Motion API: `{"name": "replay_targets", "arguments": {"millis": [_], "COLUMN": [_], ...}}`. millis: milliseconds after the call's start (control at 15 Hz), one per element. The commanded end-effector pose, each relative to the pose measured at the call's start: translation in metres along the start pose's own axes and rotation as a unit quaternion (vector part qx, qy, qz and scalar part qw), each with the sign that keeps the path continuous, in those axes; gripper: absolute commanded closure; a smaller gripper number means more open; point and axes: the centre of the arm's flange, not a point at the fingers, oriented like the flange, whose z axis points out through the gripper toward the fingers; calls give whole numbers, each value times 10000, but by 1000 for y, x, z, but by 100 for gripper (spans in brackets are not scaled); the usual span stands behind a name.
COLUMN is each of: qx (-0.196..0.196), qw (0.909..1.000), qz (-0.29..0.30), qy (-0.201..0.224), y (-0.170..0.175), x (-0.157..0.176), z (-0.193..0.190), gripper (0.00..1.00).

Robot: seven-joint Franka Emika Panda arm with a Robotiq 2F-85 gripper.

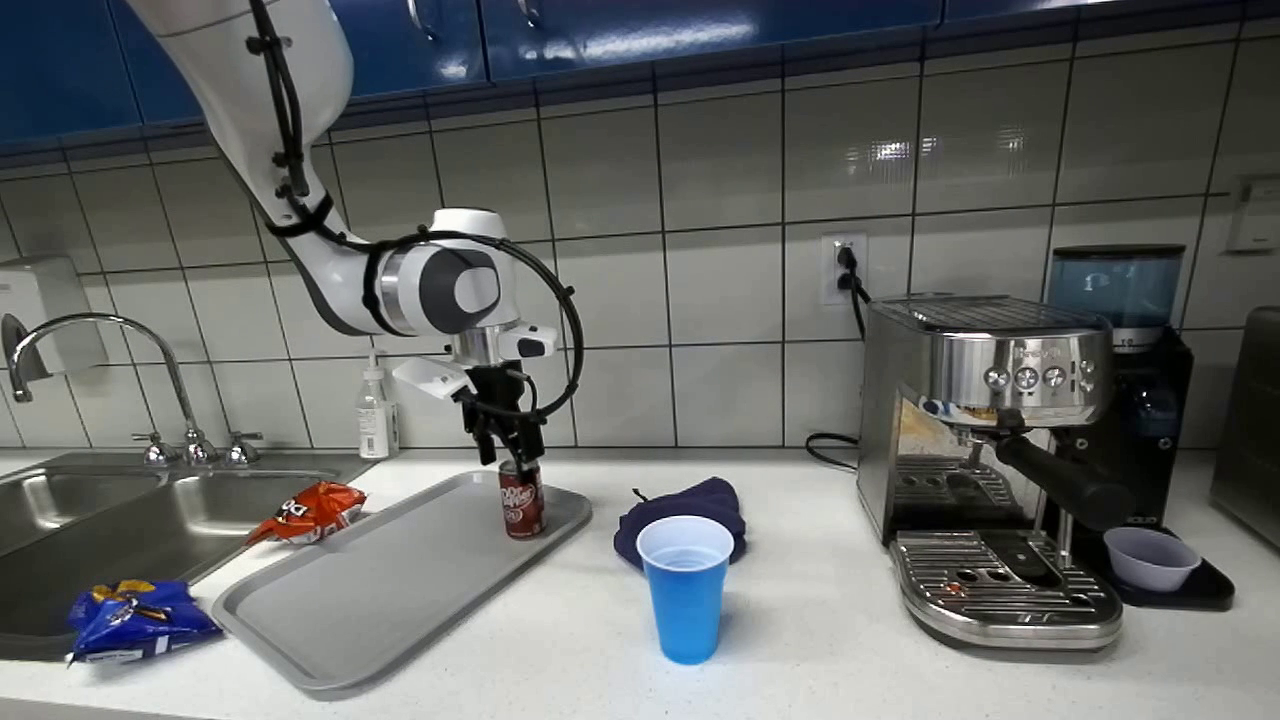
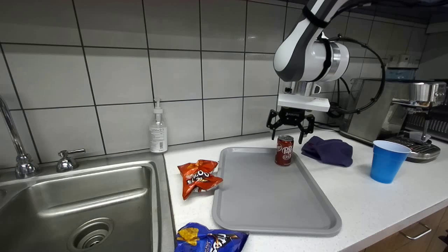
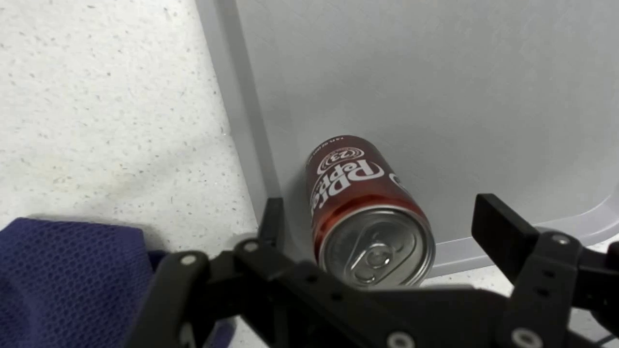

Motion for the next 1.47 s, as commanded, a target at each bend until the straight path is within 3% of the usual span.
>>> {"name": "replay_targets", "arguments": {"millis": [0,267,333,400,600,733,1400], "qx": [-65,-64,-52,-52,-48,-45,20], "qw": [9998,9997,9997,9997,9997,9997,9998], "qz": [163,201,197,190,178,174,53], "qy": [68,101,115,126,137,139,202], "y": [-4,-5,-5,-6,-6,-7,-2], "x": [15,19,19,20,20,20,15], "z": [4,6,6,5,6,6,-6], "gripper": [0,0,25,26,51,62,62]}}
